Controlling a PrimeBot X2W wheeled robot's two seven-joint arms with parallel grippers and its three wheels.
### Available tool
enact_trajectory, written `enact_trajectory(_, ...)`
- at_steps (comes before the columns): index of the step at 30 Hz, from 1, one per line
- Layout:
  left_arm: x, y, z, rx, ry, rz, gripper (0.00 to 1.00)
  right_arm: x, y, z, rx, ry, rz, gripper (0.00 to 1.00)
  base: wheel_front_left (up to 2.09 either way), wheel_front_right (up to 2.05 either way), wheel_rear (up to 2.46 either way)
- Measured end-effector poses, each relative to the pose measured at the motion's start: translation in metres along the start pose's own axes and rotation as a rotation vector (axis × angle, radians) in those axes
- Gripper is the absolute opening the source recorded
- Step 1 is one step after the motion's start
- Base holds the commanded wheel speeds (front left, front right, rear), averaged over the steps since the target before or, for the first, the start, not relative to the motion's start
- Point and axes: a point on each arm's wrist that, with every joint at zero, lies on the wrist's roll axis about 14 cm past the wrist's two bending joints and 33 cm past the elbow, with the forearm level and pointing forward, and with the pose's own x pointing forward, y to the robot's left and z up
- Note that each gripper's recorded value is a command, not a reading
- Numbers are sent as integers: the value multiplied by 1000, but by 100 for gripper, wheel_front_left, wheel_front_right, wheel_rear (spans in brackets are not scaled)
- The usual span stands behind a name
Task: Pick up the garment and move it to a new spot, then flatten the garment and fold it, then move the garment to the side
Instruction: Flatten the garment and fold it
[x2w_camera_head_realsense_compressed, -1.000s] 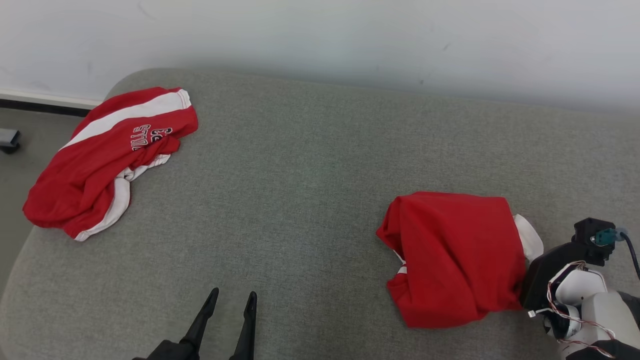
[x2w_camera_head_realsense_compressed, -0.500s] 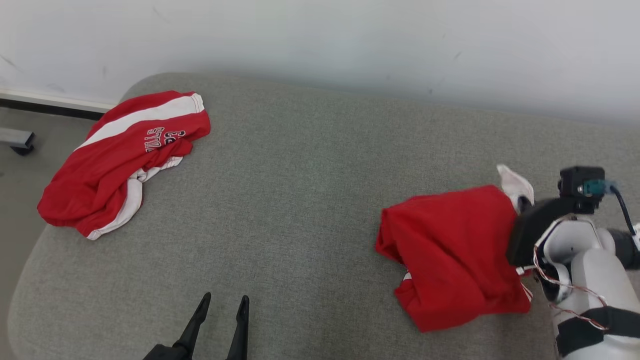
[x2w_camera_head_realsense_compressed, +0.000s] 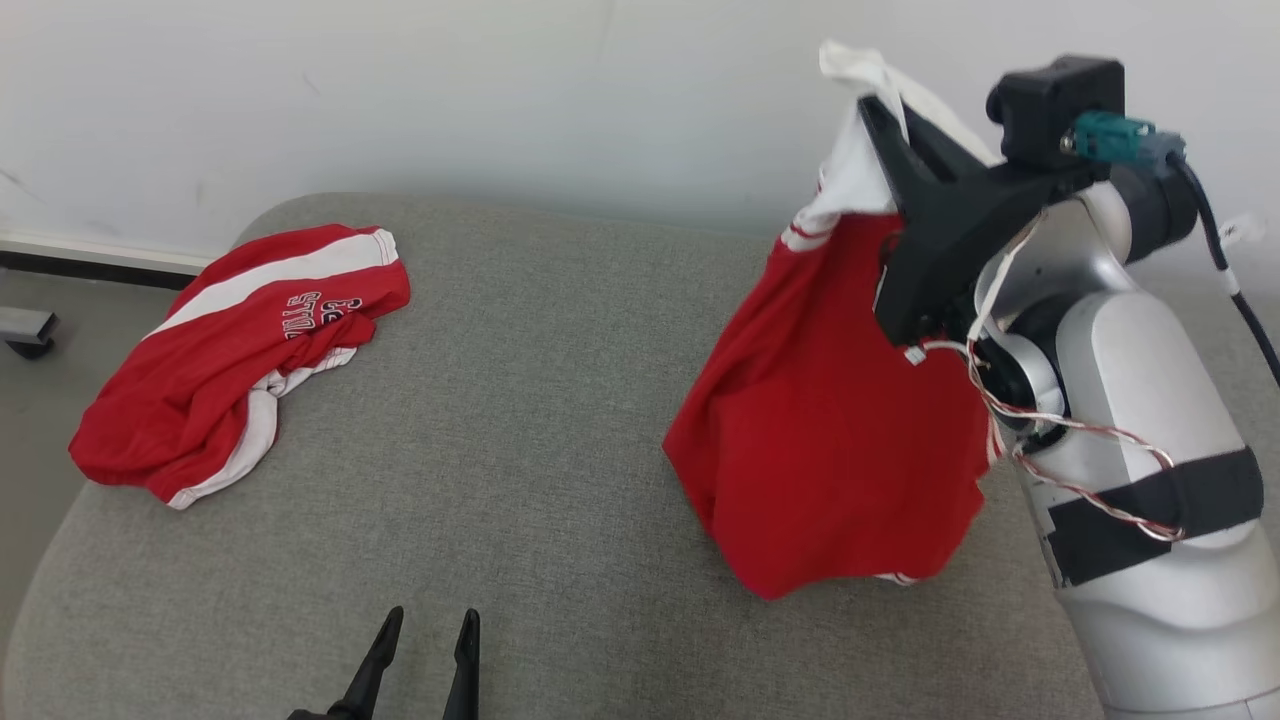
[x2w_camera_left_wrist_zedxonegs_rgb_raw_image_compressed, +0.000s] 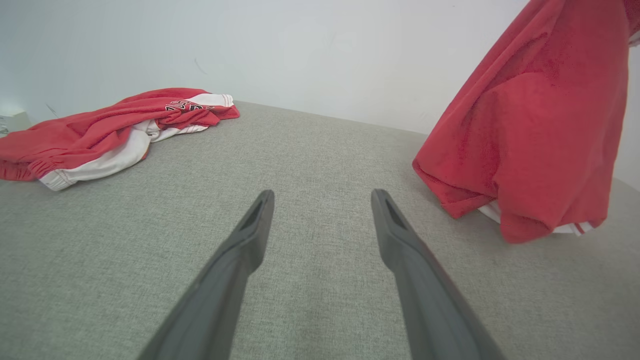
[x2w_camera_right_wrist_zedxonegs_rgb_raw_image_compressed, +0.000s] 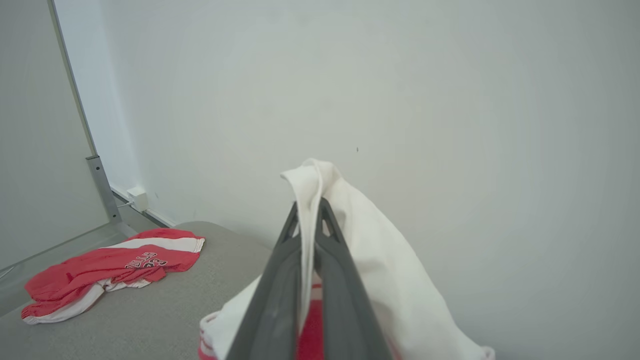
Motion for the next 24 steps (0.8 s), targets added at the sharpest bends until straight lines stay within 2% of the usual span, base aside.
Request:
enact_trajectory(6,-1,1,4,0,-12,2,100,7,26,77,-68,-219,78,0,0,0,0)
enact_trajectory(9,-1,0,4,0,-16,2,100,4,34,120,-76,-378,101,0,0,0,0)
enact_trajectory(12,-4,0,3,0,-13,3,100,-8,31,159,-59,-545,93,0,0,0,0)
enact_trajectory(14,-4,-1,3,-1,-12,0,100,-12,19,166,-44,-586,63,0,0,0,0)
enact_trajectory(16,-4,-2,4,-1,-16,-2,100,-9,2,151,-24,-546,14,0,0,0,0)
enact_trajectory(17,-4,-3,3,-2,-13,-8,100,-7,-22,121,-2,-475,-53,0,0,0,0)
enact_trajectory(19,-3,-7,1,-3,-9,-18,100,-9,-48,83,23,-385,-125,0,0,0,0)
enact_trajectory(24,-1,-11,-2,-3,5,-34,100,-32,-97,-16,88,-171,-283,0,0,0,0)
